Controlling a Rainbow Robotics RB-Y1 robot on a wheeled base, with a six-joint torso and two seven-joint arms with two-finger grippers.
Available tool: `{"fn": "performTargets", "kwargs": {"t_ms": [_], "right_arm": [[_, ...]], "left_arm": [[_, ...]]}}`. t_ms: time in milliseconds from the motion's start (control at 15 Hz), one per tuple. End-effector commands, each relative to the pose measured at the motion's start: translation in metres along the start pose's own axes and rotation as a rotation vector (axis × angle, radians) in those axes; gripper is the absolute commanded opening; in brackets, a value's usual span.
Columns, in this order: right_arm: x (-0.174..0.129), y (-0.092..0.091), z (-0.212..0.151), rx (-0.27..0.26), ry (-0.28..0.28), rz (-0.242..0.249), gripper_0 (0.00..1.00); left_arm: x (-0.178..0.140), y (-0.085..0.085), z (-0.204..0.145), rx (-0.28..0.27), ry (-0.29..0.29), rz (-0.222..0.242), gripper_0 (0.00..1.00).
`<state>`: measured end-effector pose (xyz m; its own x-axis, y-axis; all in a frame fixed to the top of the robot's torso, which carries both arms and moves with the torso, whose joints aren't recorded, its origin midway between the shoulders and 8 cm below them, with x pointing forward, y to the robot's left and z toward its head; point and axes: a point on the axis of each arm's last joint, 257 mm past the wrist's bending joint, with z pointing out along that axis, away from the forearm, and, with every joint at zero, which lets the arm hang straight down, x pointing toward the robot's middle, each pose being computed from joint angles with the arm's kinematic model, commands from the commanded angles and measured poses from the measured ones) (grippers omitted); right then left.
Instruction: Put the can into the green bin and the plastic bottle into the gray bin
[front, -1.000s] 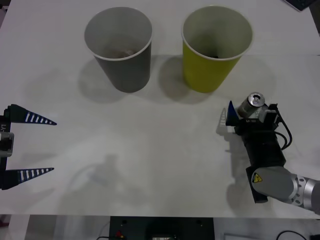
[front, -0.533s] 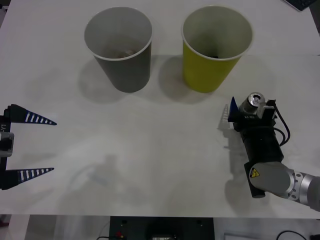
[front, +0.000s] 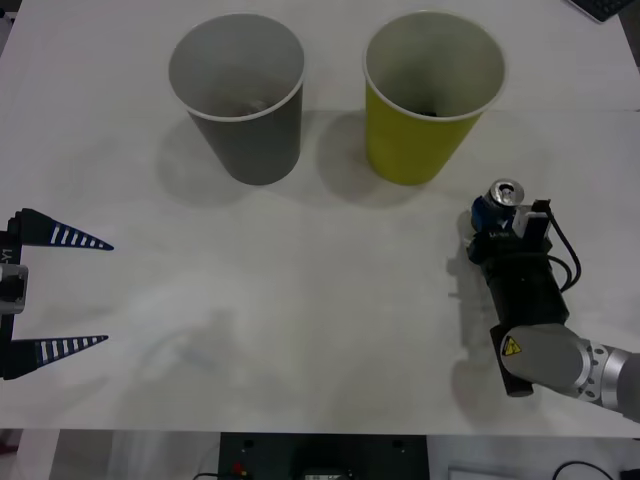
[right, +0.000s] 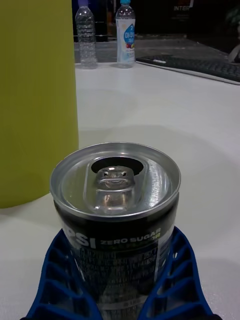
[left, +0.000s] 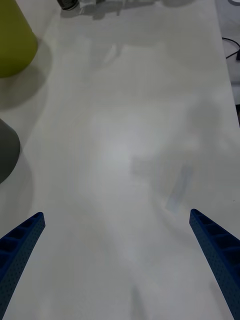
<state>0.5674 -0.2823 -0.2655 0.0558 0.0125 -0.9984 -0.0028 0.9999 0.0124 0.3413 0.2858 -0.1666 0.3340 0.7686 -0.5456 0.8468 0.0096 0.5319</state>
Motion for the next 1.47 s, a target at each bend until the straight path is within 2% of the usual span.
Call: {"fn": "performTargets", "kwargs": {"t_ms": [67,200,333,467,600,800,933,1067,1333,1467], "right_arm": [[-0.005,0.001,-0.001,-0.014,-0.003,-0.009,0.00],[-0.014,0.005,-0.003,-0.056,0.005,-0.015,0.00],[-0.023,0.009,-0.006,-0.118,0.015,-0.047,0.00],[-0.027,0.012,-0.011,-0.181,0.030,-0.109,0.00],[-0.028,0.011,-0.017,-0.260,0.057,-0.212,0.00],[-0.029,0.008,-0.023,-0.344,0.112,-0.317,0.00],[-0.030,0.007,-0.026,-0.400,0.165,-0.390,0.00],[-0.034,0.007,-0.030,-0.453,0.228,-0.438,0.00],[-0.051,0.010,-0.044,-0.546,0.364,-0.474,0.00],[-0.062,0.004,-0.054,-0.577,0.437,-0.479,0.00]], "left_arm": [[0.000,0.000,0.000,0.000,0.000,0.000,1.00],[0.000,0.000,0.000,0.000,0.000,0.000,1.00],[0.000,0.000,0.000,0.000,0.000,0.000,1.00],[0.000,0.000,0.000,0.000,0.000,0.000,1.00],[0.000,0.000,0.000,0.000,0.000,0.000,1.00],[0.000,0.000,0.000,0.000,0.000,0.000,1.00],[0.000,0.000,0.000,0.000,0.000,0.000,1.00],[0.000,0.000,0.000,0.000,0.000,0.000,1.00],[0.000,0.000,0.000,0.000,0.000,0.000,1.00],[0.000,0.000,0.000,0.000,0.000,0.000,1.00]]}}
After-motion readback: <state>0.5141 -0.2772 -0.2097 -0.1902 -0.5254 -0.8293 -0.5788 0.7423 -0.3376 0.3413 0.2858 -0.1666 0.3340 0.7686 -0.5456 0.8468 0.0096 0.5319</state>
